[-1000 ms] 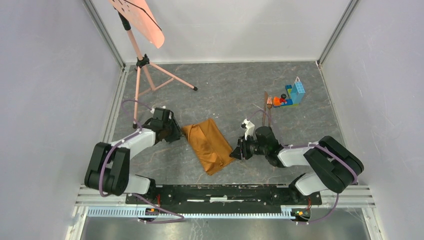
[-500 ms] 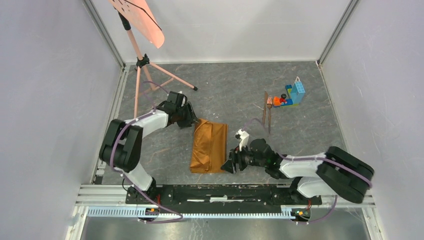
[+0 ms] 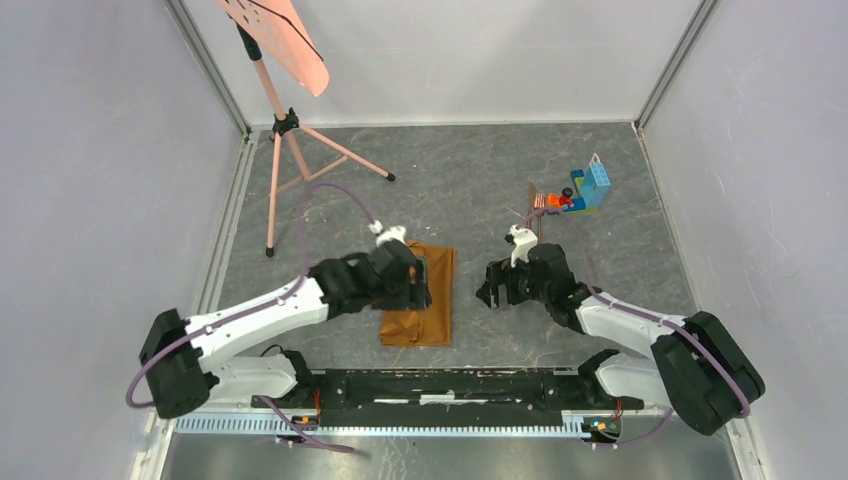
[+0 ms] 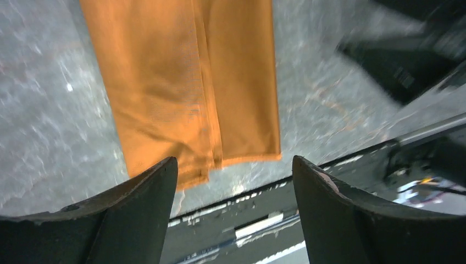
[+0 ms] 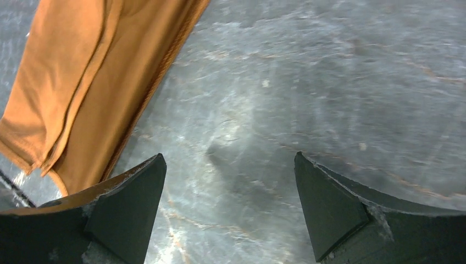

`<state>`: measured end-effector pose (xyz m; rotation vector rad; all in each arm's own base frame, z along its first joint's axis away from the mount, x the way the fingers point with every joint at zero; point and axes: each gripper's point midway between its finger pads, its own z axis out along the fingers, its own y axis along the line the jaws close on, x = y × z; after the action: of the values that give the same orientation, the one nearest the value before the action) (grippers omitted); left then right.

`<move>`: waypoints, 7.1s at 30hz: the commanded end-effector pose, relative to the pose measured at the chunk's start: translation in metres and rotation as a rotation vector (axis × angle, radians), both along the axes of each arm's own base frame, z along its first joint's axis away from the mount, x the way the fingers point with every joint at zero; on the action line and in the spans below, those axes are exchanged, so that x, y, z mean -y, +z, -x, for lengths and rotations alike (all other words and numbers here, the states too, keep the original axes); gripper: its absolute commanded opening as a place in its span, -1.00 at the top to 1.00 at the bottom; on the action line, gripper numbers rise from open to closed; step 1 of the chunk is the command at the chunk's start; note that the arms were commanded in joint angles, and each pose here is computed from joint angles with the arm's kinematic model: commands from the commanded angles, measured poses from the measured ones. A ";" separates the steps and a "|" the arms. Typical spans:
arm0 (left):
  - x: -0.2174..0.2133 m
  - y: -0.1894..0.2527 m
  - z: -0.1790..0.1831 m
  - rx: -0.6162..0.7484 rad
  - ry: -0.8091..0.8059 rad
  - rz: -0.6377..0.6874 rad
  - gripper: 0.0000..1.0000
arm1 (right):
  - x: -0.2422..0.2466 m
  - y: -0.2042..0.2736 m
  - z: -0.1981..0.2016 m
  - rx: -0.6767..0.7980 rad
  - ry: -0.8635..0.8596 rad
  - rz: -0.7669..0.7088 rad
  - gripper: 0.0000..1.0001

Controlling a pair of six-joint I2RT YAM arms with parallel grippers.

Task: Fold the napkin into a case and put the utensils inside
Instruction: Pick up the 2/3-rectangle-folded napkin at the center of the board, then fold the 2/3-rectangle-folded napkin at the center of the board.

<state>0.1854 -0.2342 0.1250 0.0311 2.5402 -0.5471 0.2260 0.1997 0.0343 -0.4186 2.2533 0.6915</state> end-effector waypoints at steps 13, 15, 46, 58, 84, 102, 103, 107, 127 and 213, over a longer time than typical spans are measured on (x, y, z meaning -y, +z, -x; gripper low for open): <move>0.075 -0.064 0.050 -0.069 -0.045 -0.433 -0.43 | 0.033 -0.007 -0.011 -0.050 -0.067 -0.047 -0.86; 0.077 -0.071 0.049 -0.075 -0.054 -0.454 -0.33 | 0.031 -0.007 -0.009 -0.052 -0.054 -0.057 -0.86; 0.067 -0.088 0.057 -0.108 -0.106 -0.342 0.95 | -0.040 0.009 0.006 -0.154 0.109 -0.325 -0.96; 0.067 -0.068 0.057 -0.087 -0.114 -0.284 0.95 | -0.078 0.022 0.007 -0.244 -0.022 -0.534 -0.96; 0.071 -0.070 0.060 -0.091 -0.129 -0.250 0.95 | -0.094 0.019 -0.028 -0.285 -0.106 -0.704 -0.11; 0.076 -0.070 0.061 -0.098 -0.145 -0.238 0.95 | -0.100 0.019 -0.049 -0.235 -0.066 -0.710 0.29; 0.078 -0.070 0.062 -0.099 -0.149 -0.233 0.95 | -0.100 0.020 -0.050 -0.224 -0.063 -0.705 0.40; 0.093 -0.063 0.067 -0.116 -0.193 -0.163 0.61 | -0.097 0.023 -0.053 -0.169 -0.034 -0.675 0.96; 0.036 0.010 -0.067 -0.042 -0.007 0.360 0.67 | -0.102 0.026 -0.054 -0.150 0.088 -0.587 1.00; -0.046 -0.100 -0.076 -0.102 0.158 0.081 0.93 | -0.207 0.050 -0.059 -0.013 -0.139 -0.173 1.00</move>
<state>0.2568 -0.1848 0.0201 -0.2384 2.6078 -0.5864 0.2854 0.3792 0.0678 -0.1508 2.2394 0.7409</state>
